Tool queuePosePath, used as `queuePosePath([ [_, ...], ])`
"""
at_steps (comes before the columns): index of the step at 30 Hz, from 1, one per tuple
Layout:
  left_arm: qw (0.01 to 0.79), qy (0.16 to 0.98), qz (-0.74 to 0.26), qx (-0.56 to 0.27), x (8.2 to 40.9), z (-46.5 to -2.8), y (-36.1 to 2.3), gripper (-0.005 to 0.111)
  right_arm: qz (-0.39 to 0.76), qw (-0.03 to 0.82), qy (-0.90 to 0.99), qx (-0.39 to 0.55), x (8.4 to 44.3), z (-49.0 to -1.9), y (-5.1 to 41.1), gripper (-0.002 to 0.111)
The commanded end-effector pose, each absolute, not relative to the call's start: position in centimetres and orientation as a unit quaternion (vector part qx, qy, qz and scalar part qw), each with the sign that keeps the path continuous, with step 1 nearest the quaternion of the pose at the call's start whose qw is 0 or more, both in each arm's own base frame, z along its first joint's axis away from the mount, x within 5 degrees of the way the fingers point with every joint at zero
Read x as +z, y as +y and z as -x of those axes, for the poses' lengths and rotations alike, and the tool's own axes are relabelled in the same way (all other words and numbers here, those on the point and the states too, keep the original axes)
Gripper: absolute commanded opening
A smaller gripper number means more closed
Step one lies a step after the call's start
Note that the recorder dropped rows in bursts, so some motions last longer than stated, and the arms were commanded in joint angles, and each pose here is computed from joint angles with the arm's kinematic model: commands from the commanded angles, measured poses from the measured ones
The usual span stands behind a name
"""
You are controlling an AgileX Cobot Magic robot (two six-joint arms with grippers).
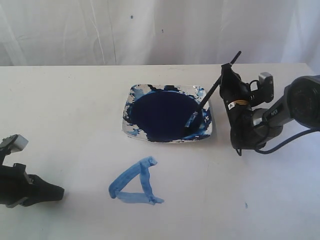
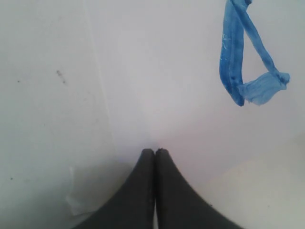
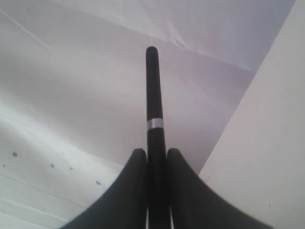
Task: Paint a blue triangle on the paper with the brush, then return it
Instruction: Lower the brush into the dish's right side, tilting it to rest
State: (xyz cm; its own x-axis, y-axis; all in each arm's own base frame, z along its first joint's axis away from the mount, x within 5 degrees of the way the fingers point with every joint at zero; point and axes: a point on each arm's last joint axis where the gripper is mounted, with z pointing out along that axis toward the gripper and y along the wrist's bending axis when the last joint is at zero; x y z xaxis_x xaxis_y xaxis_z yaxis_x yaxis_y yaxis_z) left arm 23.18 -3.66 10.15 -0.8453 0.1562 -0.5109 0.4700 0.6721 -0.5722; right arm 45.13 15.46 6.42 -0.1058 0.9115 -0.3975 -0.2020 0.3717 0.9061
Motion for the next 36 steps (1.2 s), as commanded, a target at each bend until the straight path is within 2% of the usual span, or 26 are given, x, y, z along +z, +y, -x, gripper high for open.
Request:
queuePosePath([
  [1, 0.213, 0.897, -0.182, -0.342, 9.9, -23.1, -3.5, 0.000, -0.278, 0.599, 0.597, 0.455, 6.0, -45.0, 15.5, 0.000],
  [8, 0.213, 0.897, -0.182, -0.342, 9.9, -23.1, -3.5, 0.000, -0.272, 0.604, 0.599, 0.450, 6.1, -45.1, 15.6, 0.003],
  [13, 0.213, 0.897, -0.182, -0.342, 9.9, -23.1, -3.5, 0.000, -0.262, 0.604, 0.601, 0.453, 6.2, -45.1, 15.7, 0.028],
  [17, 0.213, 0.897, -0.182, -0.342, 9.9, -23.1, -3.5, 0.000, -0.260, 0.605, 0.600, 0.454, 6.3, -45.2, 15.8, 0.041],
  [21, 0.213, 0.897, -0.182, -0.342, 9.9, -23.1, -3.5, 0.000, -0.255, 0.606, 0.602, 0.454, 6.3, -45.2, 15.9, 0.048],
  [25, 0.213, 0.897, -0.182, -0.342, 9.9, -23.1, -3.5, 0.000, -0.212, 0.619, 0.614, 0.442, 6.7, -45.2, 16.3, 0.062],
  [30, 0.213, 0.897, -0.182, -0.343, 9.9, -23.1, -3.5, 0.000, -0.113, 0.647, 0.629, 0.417, 8.0, -45.0, 17.2, 0.065],
  [36, 0.213, 0.897, -0.182, -0.343, 9.9, -23.1, -3.5, 0.000, -0.094, 0.664, 0.616, 0.414, 9.9, -45.1, 17.4, 0.065],
])
